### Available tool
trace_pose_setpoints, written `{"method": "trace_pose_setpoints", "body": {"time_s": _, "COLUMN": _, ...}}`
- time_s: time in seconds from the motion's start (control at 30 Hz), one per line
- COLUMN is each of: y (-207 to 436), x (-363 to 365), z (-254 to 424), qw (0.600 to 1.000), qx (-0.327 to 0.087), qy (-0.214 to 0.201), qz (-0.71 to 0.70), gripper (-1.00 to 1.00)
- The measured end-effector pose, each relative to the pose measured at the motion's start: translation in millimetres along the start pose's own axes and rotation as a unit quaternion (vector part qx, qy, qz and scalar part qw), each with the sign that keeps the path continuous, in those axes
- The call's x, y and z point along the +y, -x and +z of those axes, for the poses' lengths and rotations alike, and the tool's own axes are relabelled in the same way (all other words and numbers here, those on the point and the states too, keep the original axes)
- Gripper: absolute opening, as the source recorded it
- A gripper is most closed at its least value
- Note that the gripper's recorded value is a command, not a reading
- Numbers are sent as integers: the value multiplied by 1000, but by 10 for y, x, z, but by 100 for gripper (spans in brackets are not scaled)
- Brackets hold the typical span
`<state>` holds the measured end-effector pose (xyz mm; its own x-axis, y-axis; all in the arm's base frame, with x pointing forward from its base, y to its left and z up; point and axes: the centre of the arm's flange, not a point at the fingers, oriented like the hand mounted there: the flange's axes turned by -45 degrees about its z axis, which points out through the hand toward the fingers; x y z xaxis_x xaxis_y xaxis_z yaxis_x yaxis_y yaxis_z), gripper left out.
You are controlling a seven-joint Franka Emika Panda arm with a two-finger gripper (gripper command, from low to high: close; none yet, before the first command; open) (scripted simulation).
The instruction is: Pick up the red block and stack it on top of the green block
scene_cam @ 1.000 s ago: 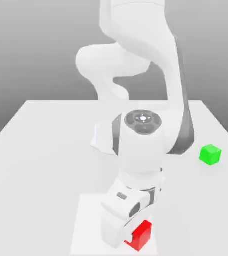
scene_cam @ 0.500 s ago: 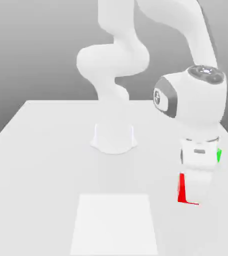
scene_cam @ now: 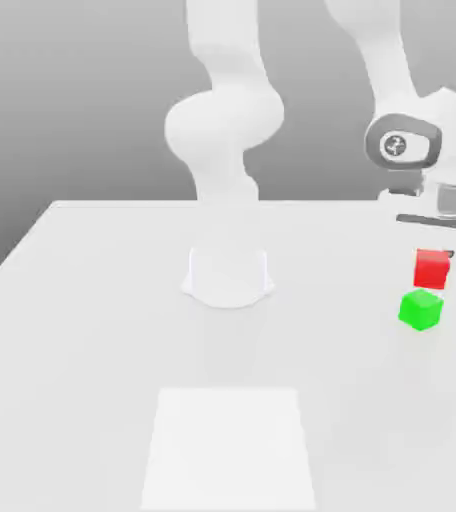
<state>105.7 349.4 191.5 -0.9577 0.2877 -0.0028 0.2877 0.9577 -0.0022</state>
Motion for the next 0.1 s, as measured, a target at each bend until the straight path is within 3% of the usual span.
{"method": "trace_pose_setpoints", "body": {"time_s": 0.03, "y": 7, "x": -7, "z": 73, "qw": 1000, "qx": 0, "qy": 0, "qz": 1, "gripper": 100}}
{"method": "trace_pose_setpoints", "body": {"time_s": 0.1, "y": 8, "x": -7, "z": 73, "qw": 1000, "qx": 0, "qy": 0, "qz": 1, "gripper": 100}}
